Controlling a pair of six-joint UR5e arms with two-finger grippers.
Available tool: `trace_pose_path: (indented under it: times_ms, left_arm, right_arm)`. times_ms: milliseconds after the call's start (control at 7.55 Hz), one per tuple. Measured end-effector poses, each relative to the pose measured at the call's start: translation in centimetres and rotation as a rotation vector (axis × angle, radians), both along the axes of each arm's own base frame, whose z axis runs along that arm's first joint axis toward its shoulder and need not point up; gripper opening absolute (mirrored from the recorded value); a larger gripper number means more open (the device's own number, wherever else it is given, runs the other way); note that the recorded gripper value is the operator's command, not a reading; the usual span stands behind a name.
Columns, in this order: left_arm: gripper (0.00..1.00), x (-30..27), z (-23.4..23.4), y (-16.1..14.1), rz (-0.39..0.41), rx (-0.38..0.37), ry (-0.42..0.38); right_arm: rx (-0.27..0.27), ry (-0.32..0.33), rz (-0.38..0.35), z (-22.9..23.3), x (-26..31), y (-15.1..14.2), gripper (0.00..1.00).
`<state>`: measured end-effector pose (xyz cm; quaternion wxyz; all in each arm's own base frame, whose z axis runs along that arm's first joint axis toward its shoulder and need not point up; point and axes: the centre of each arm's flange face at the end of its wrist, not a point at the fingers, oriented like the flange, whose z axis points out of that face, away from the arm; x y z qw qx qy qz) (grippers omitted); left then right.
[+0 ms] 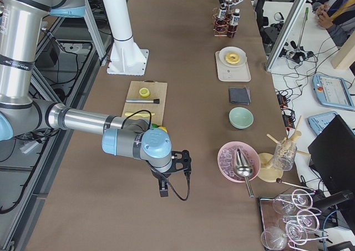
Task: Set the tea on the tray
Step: 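Reach the left gripper into the copper rack and grasp the nearest tea bottle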
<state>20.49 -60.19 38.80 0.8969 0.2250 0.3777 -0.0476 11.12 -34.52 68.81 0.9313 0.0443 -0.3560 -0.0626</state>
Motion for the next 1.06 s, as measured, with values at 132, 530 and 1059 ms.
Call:
trace_pose_path:
  times_ms: [132, 530, 1059]
  left_arm:
    - [0.65, 0.0, 0.1, 0.0, -0.001, -0.002, 0.0]
    - [0.25, 0.6, 0.4, 0.0, 0.0, -0.018, 0.004]
    - [0.0, 1.0, -0.1, 0.2, -0.001, -0.023, 0.014]
  right_arm:
    - [0.001, 0.0, 0.0, -0.1, 0.0, 0.0, 1.0]
    - [0.004, 0.0, 0.0, -0.2, 0.0, -0.1, 1.0]
    - [0.004, 0.001, 0.0, -0.2, 0.0, -0.1, 1.0]
